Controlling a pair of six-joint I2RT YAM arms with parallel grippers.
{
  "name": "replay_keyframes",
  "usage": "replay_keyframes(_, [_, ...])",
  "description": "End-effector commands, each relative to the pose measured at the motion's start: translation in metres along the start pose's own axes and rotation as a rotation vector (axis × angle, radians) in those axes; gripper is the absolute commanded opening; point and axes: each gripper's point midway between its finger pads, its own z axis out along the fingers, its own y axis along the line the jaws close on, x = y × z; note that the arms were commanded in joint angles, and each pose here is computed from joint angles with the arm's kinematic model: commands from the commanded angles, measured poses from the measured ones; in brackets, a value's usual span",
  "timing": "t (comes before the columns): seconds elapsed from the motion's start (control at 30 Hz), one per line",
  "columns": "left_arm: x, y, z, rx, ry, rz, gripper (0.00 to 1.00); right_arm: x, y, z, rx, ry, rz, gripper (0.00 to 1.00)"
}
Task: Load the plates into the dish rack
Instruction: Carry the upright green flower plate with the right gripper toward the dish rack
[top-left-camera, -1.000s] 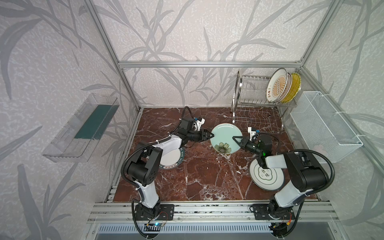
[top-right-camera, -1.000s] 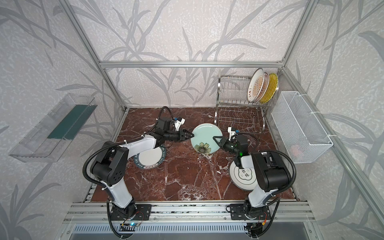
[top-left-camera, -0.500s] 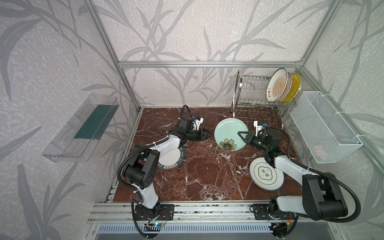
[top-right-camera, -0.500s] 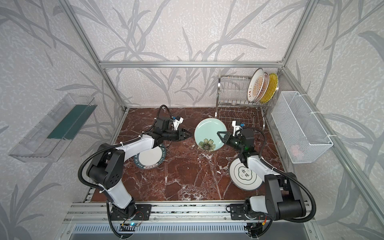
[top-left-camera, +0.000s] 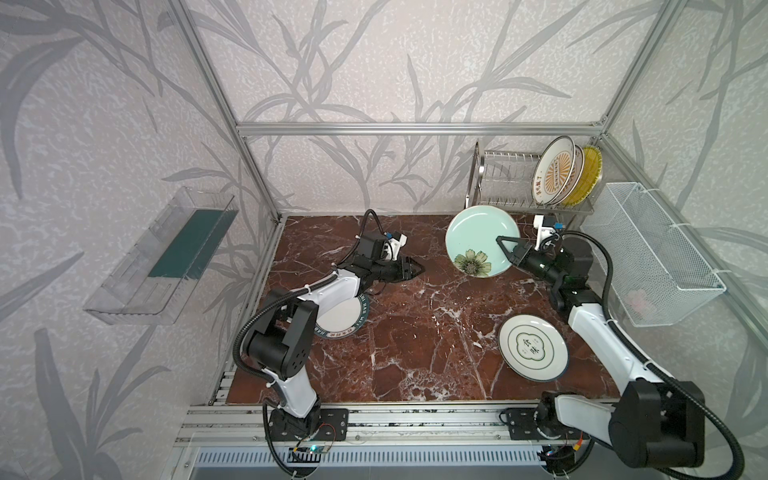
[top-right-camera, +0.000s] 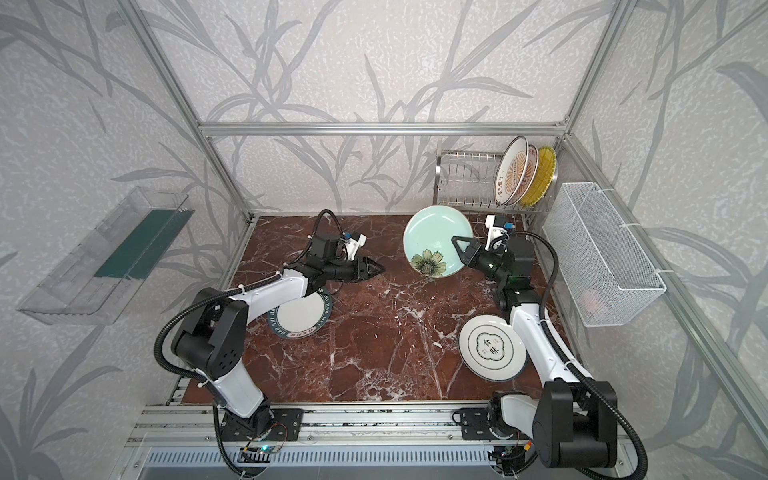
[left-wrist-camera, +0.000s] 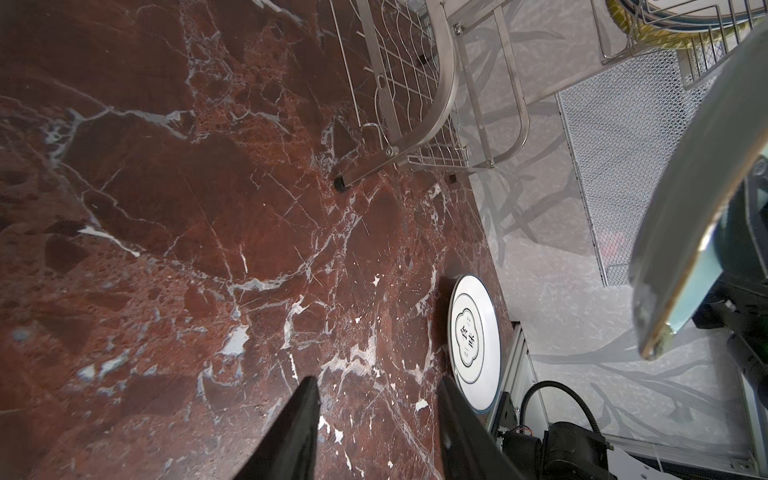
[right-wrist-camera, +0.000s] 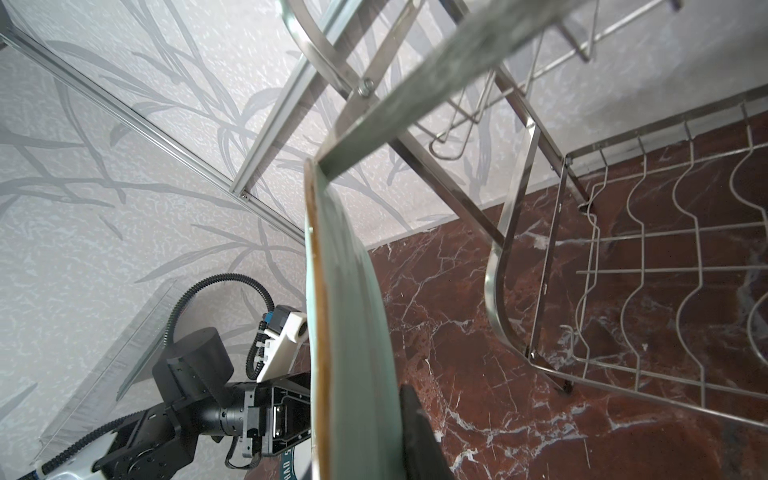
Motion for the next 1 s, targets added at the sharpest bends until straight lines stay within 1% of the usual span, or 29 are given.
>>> replay_keyframes(0.0, [-0.006,-0.015,-0.011,0.027,-0.027,0.043,0.45,-0.056,0.055,-0.021,-0.108,-0.143,-0.134,0.0])
replay_keyframes(0.2, [-0.007,-0.017,-0.011,0.029,-0.025,0.047,0.45,-0.096,0.072,-0.035,-0.112,-0.225,-0.177,0.0])
replay_keyframes(0.57, [-0.006,-0.019,-0.016,0.019,-0.022,0.06,0.45,-0.154,0.091,-0.046,-0.104,-0.331,-0.227,0.0])
replay_keyframes(0.77, [-0.007,-0.021,-0.025,-0.01,-0.038,0.085,0.45,-0.177,0.101,-0.052,-0.049,-0.376,-0.279,0.0])
replay_keyframes(0.97, [-0.008,-0.025,-0.028,-0.01,-0.042,0.095,0.45,-0.196,0.105,-0.063,0.056,-0.43,-0.353,0.0])
